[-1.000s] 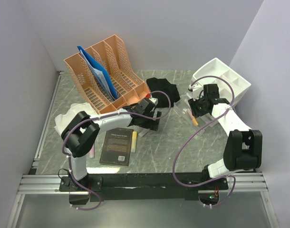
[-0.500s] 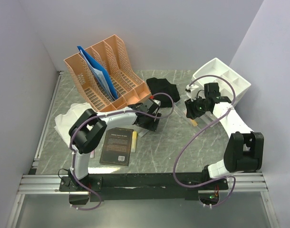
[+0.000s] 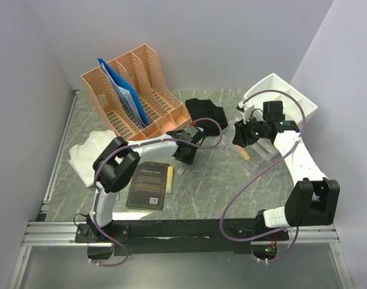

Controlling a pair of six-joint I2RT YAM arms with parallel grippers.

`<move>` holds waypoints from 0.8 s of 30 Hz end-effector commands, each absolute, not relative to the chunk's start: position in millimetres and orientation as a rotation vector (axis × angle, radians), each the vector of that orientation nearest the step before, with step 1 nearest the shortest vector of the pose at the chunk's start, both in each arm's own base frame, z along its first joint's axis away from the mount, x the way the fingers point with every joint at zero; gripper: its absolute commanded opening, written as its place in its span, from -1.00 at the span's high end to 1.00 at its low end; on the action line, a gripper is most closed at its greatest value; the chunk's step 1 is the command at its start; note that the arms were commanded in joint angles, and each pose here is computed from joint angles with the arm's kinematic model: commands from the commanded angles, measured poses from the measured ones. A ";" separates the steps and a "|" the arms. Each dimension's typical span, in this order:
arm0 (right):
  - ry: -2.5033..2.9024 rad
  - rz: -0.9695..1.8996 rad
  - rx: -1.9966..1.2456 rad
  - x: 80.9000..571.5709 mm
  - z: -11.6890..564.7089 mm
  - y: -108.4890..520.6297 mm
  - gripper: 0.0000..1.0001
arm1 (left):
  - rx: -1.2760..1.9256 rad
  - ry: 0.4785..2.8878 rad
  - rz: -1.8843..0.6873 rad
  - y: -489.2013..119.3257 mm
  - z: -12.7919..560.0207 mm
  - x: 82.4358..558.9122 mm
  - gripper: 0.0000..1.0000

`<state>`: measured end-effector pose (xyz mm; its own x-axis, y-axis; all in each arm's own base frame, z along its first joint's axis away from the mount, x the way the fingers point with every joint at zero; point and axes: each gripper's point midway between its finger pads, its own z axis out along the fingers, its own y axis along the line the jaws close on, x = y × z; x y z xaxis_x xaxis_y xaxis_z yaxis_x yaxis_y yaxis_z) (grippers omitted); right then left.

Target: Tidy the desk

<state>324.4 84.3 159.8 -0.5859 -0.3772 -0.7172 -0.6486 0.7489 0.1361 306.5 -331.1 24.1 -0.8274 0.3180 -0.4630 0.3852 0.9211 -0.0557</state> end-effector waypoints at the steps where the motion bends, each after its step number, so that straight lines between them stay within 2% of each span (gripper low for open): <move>1: 2.121 0.539 -0.750 332.1 209.8 92.4 -0.03 | 0.509 2.644 -0.168 -331.2 18.3 303.6 0.52; 6: 2.053 0.542 -0.693 340.3 244.6 84.8 -0.03 | 0.445 2.559 -0.419 -363.6 57.0 307.7 0.63; 13: 1.931 0.563 -0.649 344.4 298.6 83.9 -0.04 | 0.273 2.370 -1.025 -438.4 135.7 312.5 0.81; 18: 1.874 0.575 -0.619 341.4 321.6 82.4 -0.06 | 0.139 2.212 -1.424 -479.0 189.3 325.7 0.82; 24: 1.859 0.591 -0.601 338.1 327.1 80.8 -0.06 | -0.095 2.148 -1.761 -513.9 208.7 351.7 0.80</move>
<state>340.0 79.0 297.3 -0.3992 -0.1601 -0.9028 -0.6319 0.7615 0.1444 337.6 -479.5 153.0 -0.8972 -0.2002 -0.3936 0.2509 0.5023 -0.8275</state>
